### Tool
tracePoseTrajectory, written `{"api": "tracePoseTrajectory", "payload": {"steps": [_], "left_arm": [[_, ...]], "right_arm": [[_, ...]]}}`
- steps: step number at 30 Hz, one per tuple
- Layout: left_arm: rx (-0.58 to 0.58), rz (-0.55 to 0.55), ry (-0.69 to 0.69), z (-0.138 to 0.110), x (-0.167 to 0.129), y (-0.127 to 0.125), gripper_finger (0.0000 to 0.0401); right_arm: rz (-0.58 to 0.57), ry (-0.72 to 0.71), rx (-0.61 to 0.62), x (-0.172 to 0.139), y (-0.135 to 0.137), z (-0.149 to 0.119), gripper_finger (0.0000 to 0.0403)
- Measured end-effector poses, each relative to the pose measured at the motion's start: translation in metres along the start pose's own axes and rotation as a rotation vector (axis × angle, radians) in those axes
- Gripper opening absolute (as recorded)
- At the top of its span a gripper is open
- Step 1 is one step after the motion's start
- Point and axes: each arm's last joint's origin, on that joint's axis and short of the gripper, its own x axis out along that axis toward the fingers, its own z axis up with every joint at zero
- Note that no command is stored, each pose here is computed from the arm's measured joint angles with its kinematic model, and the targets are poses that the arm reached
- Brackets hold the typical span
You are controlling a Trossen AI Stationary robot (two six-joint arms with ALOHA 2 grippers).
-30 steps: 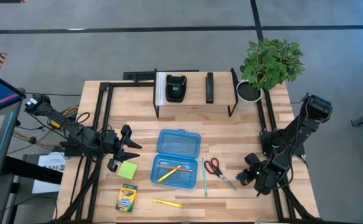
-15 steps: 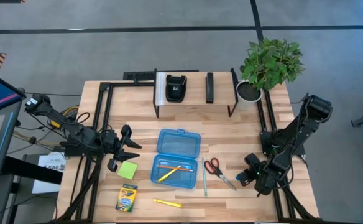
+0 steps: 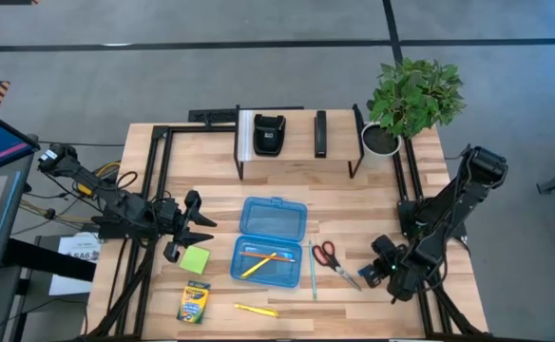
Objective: Pack school essentials
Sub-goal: Put the blue eraser into the blue supply box
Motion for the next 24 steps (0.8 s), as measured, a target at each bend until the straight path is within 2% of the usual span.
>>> {"api": "tracePoseTrajectory", "payload": {"steps": [14, 20, 24], "left_arm": [[0.0, 0.001, 0.0, 0.0, 0.0, 0.0, 0.0138], [0.0, 0.001, 0.0, 0.0, 0.0, 0.0, 0.0138], [-0.003, 0.001, 0.0, 0.0, 0.0, 0.0, 0.0138]], "right_arm": [[0.048, -0.115, -0.084, -0.026, 0.034, 0.01, 0.0001], [0.144, -0.204, -0.176, -0.041, 0.066, 0.029, 0.0001], [0.282, -0.266, -0.257, -0.045, 0.094, 0.048, 0.0]]}}
